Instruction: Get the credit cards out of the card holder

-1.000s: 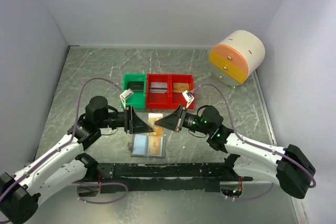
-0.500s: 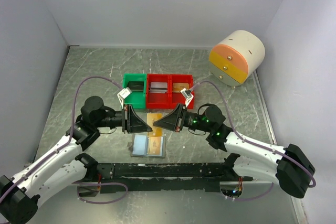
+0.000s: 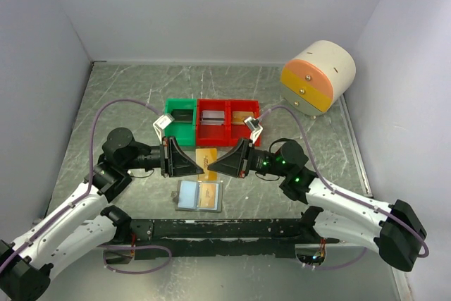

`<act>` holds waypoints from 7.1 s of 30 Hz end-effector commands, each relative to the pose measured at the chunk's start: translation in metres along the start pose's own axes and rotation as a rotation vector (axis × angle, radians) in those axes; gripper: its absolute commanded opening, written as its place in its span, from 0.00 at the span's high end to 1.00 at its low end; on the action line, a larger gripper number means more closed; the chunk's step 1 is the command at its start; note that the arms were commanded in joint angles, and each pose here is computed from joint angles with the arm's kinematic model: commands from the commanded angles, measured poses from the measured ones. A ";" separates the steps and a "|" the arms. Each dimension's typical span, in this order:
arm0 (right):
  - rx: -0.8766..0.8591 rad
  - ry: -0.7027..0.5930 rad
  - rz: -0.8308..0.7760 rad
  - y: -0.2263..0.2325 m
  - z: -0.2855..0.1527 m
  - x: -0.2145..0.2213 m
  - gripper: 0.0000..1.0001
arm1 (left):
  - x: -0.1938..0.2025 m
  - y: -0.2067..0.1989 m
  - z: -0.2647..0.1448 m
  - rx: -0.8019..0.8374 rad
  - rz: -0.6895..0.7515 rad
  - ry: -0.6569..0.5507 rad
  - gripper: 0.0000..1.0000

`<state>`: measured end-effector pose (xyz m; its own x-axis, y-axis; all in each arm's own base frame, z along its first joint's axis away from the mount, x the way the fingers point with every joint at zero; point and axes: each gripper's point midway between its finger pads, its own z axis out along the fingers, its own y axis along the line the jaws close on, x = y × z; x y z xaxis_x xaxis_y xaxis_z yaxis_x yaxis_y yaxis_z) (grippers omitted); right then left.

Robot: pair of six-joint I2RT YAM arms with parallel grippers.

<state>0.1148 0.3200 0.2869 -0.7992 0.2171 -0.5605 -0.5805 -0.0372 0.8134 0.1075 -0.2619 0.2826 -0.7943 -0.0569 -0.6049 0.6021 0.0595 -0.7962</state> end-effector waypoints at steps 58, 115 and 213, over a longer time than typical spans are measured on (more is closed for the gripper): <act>1.285 0.403 -1.138 -0.164 -0.134 -0.142 1.00 | -0.067 0.146 -0.133 -1.270 0.273 -0.230 0.00; 1.080 0.863 -1.409 -0.342 -0.084 -0.164 1.00 | -0.077 0.161 -0.176 -1.493 0.218 -0.364 0.00; 0.879 0.037 0.299 -0.195 -0.020 0.120 0.65 | 0.052 0.146 -0.041 -0.674 -0.211 0.071 0.09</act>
<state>0.1186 0.3240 0.0516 -0.9281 0.1983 -0.3152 -0.0965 0.6893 0.7180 0.1601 -0.2037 0.1299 -0.8930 -0.0843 -0.4420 0.2479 0.7276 -0.6396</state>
